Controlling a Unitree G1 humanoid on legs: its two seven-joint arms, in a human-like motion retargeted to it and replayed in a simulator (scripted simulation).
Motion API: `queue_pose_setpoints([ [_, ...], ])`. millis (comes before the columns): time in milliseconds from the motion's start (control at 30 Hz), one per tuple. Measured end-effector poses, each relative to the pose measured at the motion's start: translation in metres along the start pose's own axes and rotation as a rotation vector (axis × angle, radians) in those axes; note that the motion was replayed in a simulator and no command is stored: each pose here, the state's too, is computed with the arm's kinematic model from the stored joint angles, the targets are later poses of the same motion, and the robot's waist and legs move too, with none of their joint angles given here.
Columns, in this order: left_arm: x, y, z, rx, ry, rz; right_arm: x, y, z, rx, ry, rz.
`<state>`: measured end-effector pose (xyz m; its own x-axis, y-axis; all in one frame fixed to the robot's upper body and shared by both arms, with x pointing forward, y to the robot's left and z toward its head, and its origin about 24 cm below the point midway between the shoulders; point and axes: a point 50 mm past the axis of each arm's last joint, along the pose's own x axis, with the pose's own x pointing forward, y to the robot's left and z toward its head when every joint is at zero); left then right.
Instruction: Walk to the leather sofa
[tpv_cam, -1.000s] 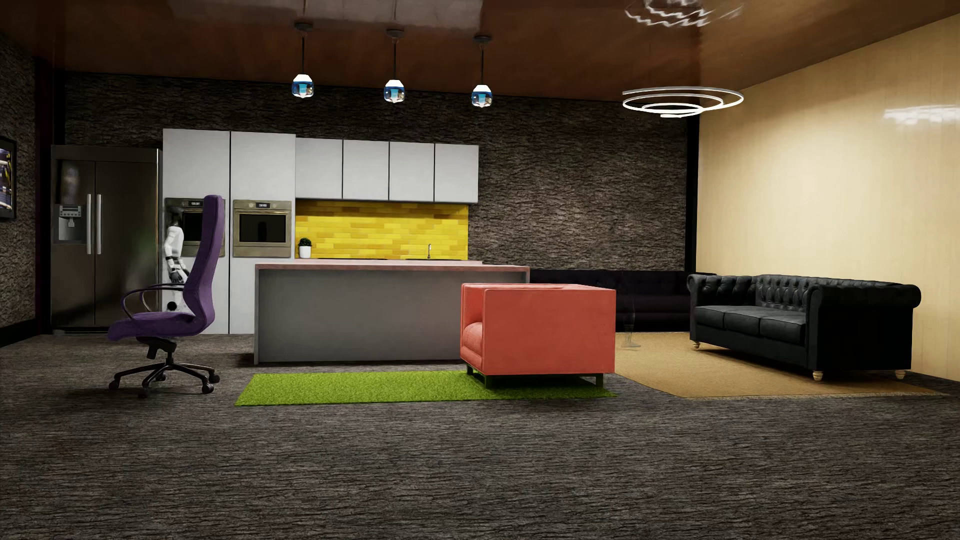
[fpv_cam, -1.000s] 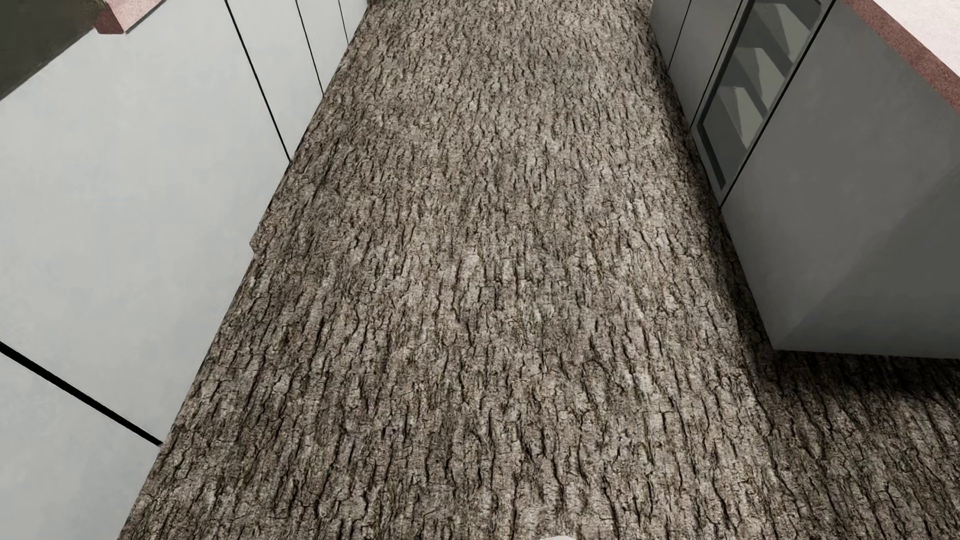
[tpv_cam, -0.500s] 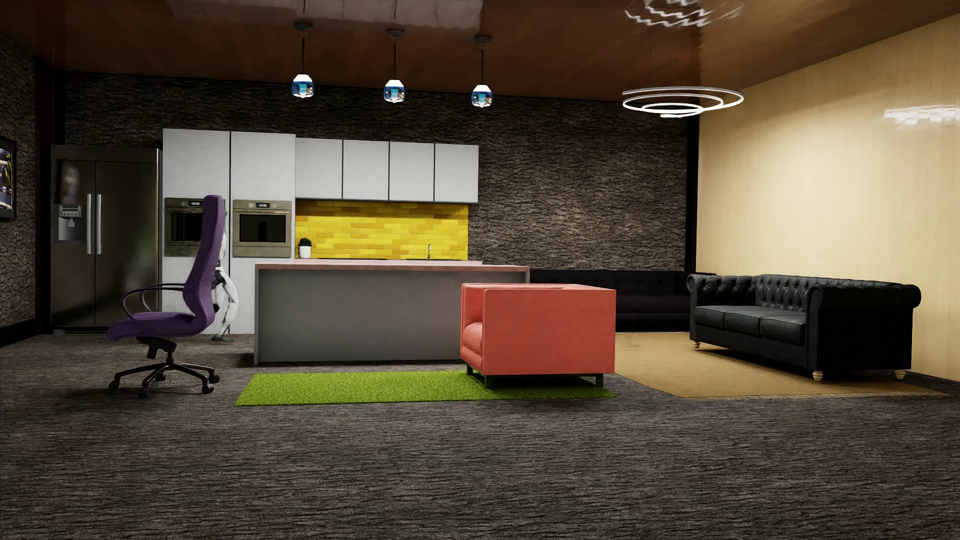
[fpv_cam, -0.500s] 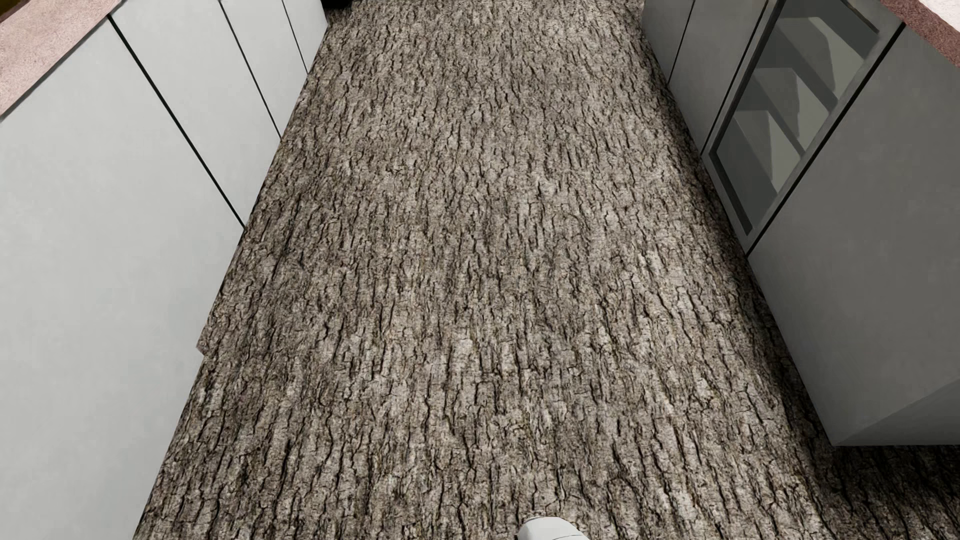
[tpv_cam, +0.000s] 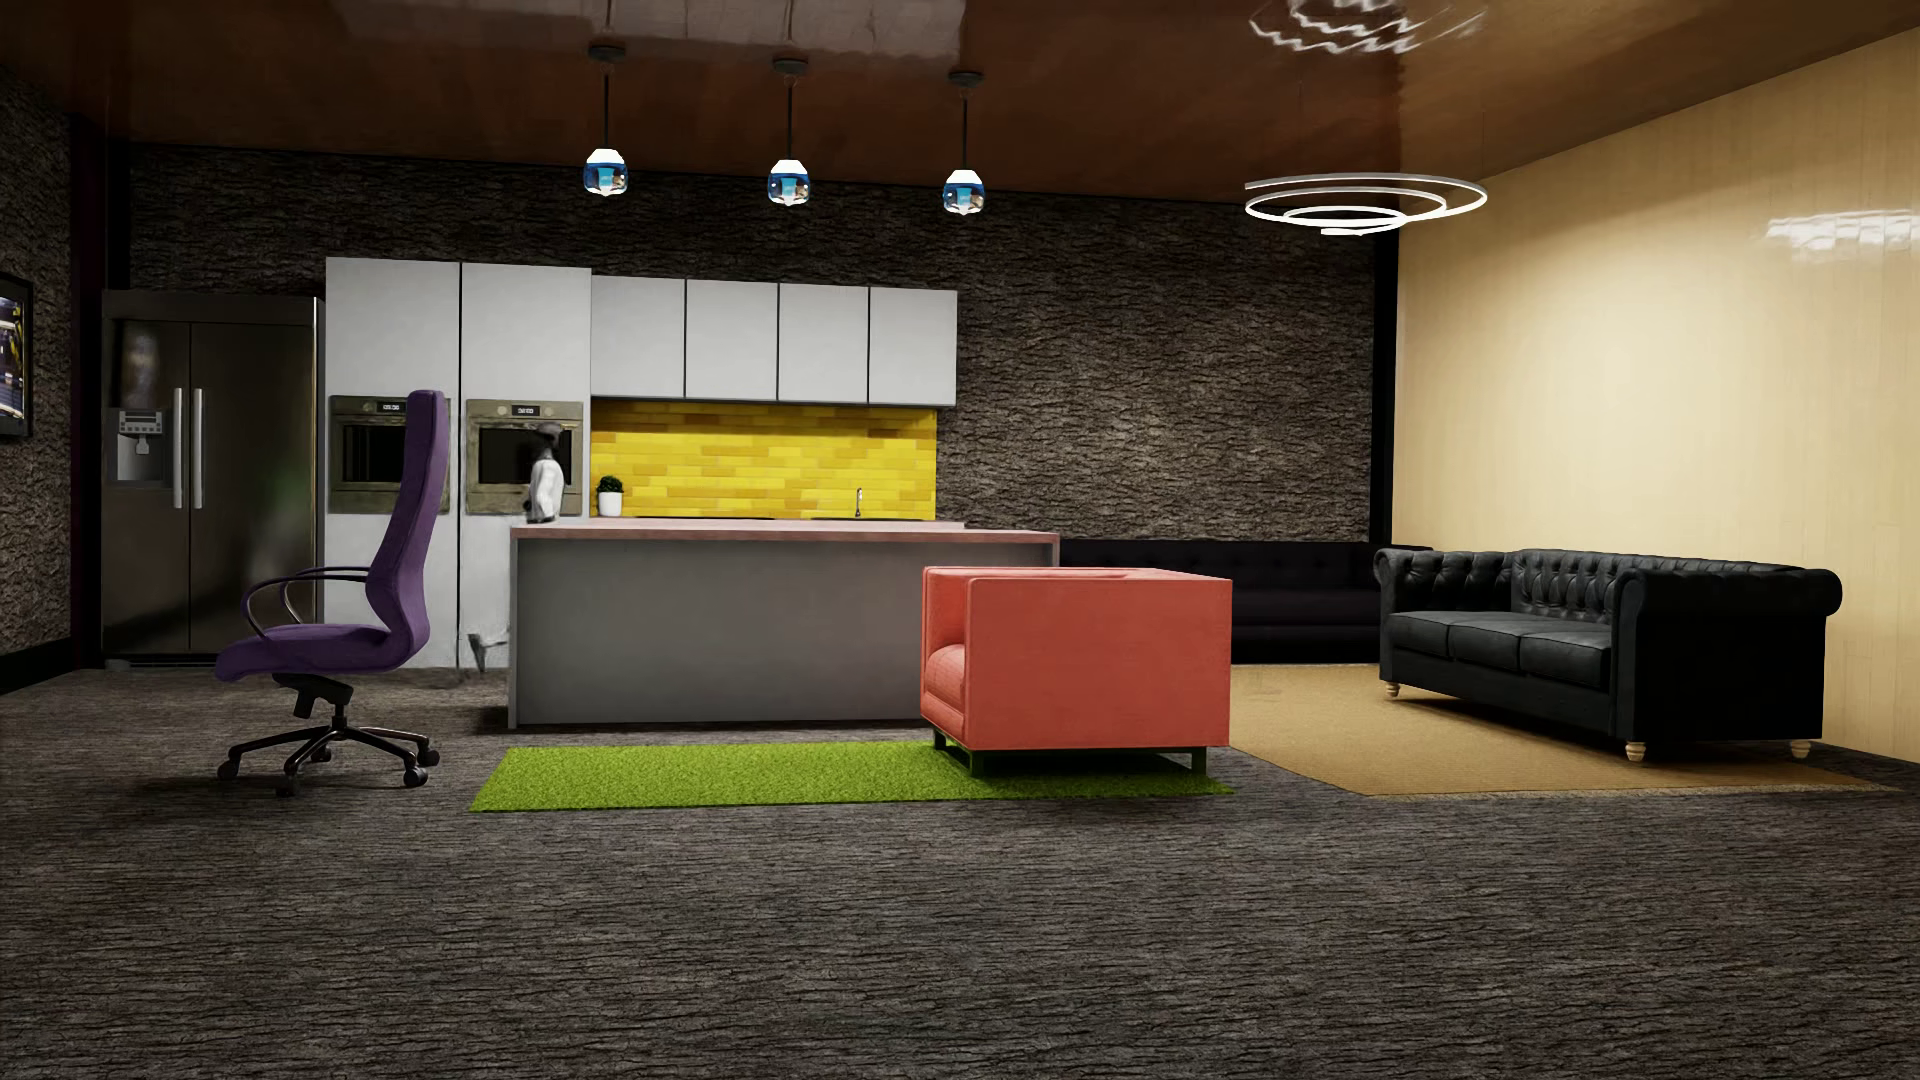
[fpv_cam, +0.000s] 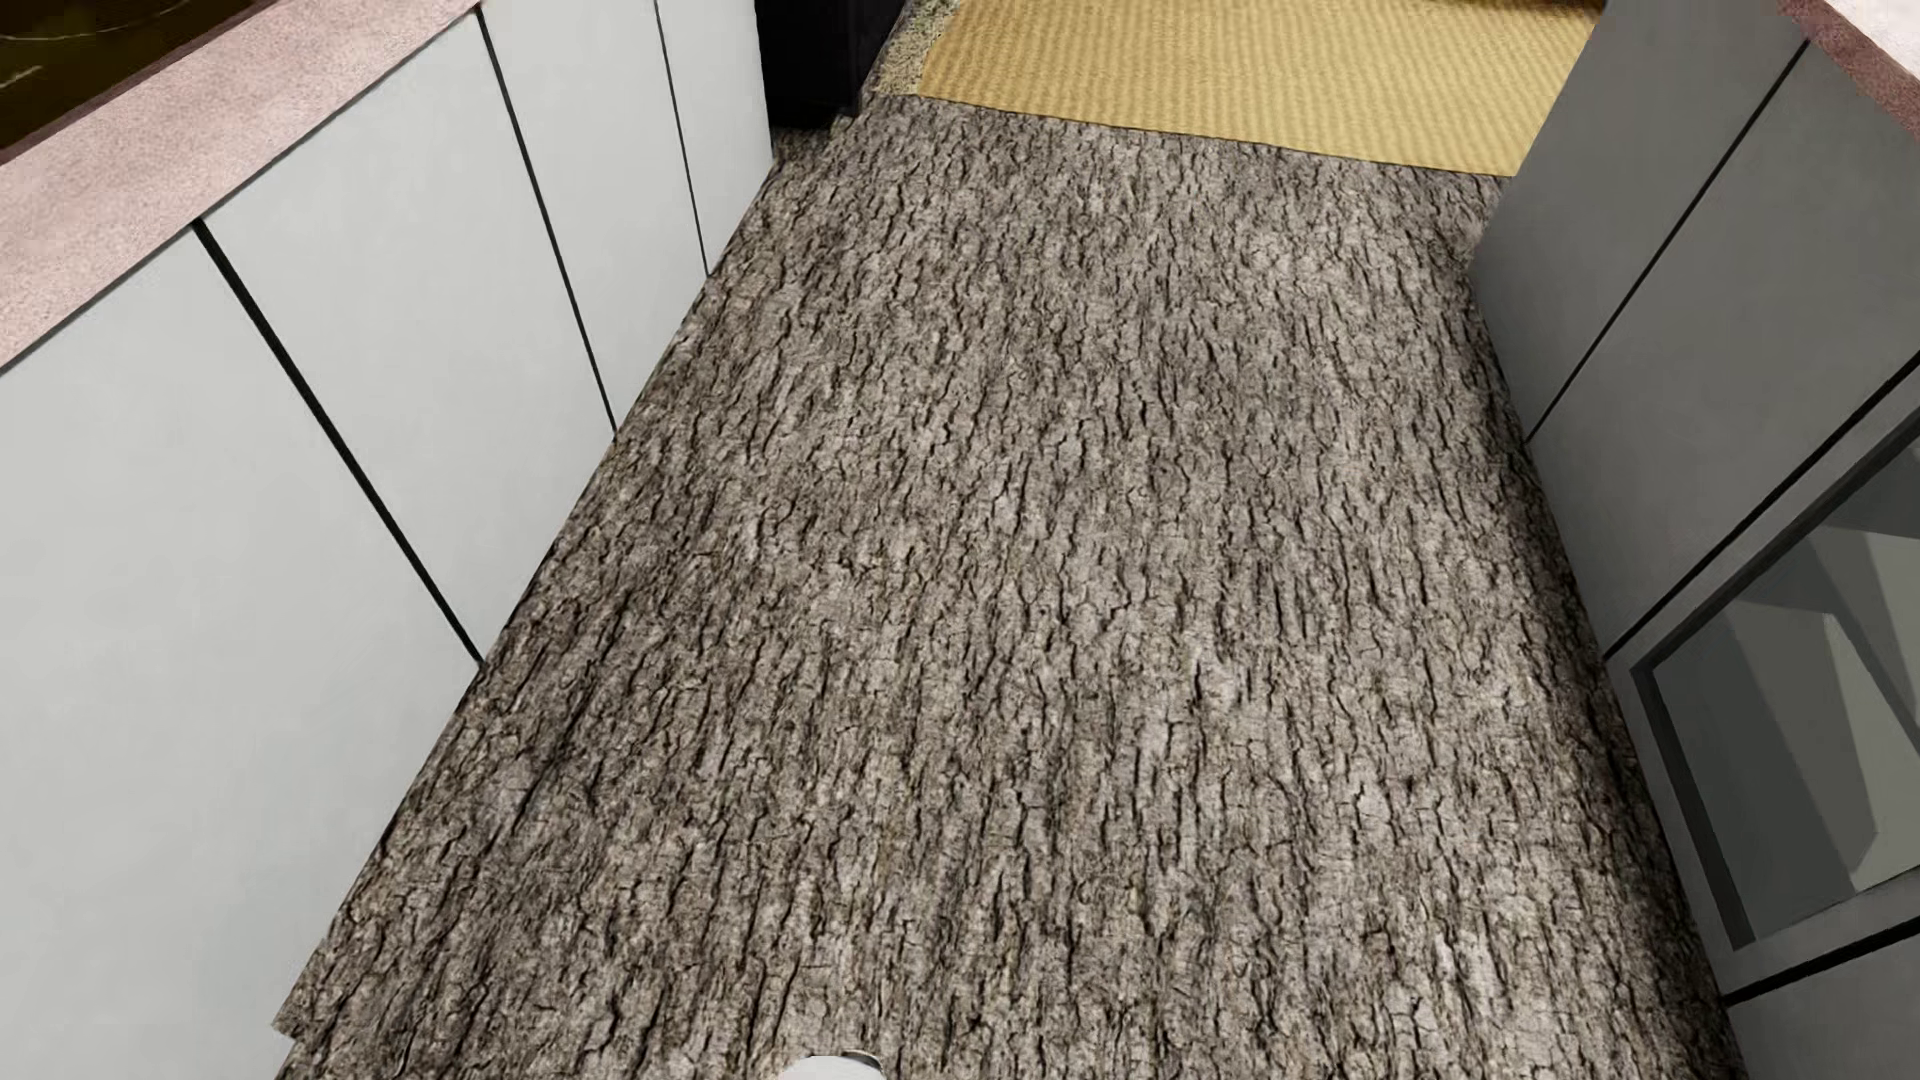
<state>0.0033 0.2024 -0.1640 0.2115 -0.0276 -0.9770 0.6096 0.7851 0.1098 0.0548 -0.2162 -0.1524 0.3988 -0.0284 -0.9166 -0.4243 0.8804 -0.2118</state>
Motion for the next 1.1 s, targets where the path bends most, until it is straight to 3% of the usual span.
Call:
queue_pose_setpoints([
  [367,-0.014,0.091,0.104,-0.020,-0.378,0.244,-0.019,0.018,-0.058,0.018,0.185,0.039],
  [500,0.000,0.057,0.059,-0.108,-0.211,0.169,-0.024,0.025,-0.076,0.026,0.270,0.053],
  [700,0.001,0.004,0.010,-0.067,-0.038,0.027,-0.007,0.001,-0.008,0.041,-0.003,-0.012],
  [867,-0.006,-0.013,-0.014,-0.047,0.021,-0.019,-0.001,-0.038,0.041,0.057,-0.163,-0.117],
  [967,-0.008,-0.015,-0.026,-0.049,0.070,-0.023,-0.002,-0.024,0.010,0.089,-0.051,-0.092],
  [1100,-0.001,0.024,-0.003,-0.082,0.007,0.084,-0.011,0.004,-0.030,0.026,0.080,0.001],
])
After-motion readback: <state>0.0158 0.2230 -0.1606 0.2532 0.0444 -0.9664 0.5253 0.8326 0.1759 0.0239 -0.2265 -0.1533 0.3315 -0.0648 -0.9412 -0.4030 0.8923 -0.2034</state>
